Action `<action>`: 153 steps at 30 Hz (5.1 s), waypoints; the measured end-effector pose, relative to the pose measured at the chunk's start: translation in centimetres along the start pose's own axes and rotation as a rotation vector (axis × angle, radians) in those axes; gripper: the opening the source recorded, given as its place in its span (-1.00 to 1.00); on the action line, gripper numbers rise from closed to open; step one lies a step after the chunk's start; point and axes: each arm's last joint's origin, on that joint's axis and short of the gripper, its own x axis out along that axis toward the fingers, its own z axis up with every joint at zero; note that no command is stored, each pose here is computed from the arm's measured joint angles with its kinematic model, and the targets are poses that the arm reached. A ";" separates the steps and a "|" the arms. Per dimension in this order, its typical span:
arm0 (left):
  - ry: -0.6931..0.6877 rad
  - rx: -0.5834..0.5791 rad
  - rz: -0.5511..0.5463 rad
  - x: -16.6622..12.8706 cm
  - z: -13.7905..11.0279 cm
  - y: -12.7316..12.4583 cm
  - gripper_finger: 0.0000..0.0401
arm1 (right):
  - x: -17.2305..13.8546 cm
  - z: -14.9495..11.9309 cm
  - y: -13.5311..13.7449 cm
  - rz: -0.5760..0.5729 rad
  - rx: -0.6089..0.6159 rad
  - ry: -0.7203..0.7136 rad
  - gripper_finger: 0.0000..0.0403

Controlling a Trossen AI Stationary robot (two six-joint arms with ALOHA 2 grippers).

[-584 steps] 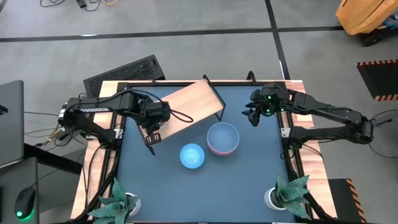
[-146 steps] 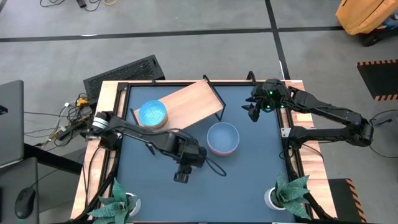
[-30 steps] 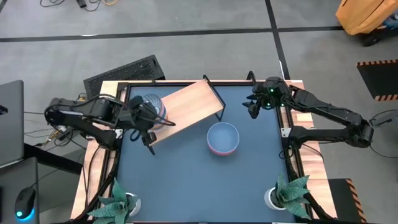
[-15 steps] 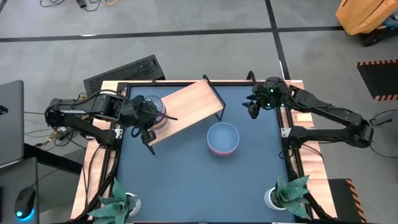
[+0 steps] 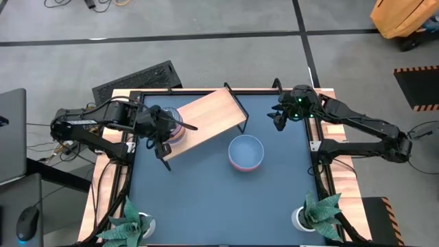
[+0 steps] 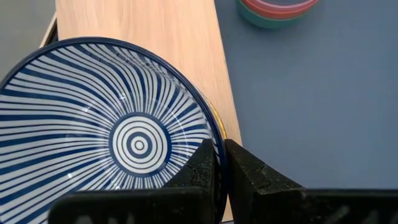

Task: Place and stack bowls onto a shelf
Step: Stack the small dark blue bowl on top of the small blue bowl on the shelf, then put the big blue bowl on the shelf

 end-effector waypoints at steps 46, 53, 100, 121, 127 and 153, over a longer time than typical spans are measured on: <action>-0.243 -0.100 0.039 -8.6 1.7 1.7 -0.24 | 1.5 -0.4 2.7 0.083 -0.123 0.054 0.14; -0.356 -0.106 0.015 -11.4 2.0 2.2 -0.25 | 4.0 -1.1 4.5 0.077 -0.092 0.138 0.14; -0.301 0.148 -0.359 3.6 9.8 -14.6 -0.25 | -0.8 2.6 4.4 0.066 -0.089 0.011 0.14; -0.327 0.205 -0.139 8.3 8.5 -16.5 -0.25 | -10.3 10.7 4.6 0.087 -0.118 -0.336 0.14; -0.349 0.198 -0.095 13.3 10.0 -17.0 -0.25 | -10.2 10.4 4.2 0.053 -0.155 -0.294 0.14; -0.131 0.343 -0.162 22.0 10.4 -14.6 -0.25 | -10.4 9.2 3.5 0.015 -0.179 -0.186 0.14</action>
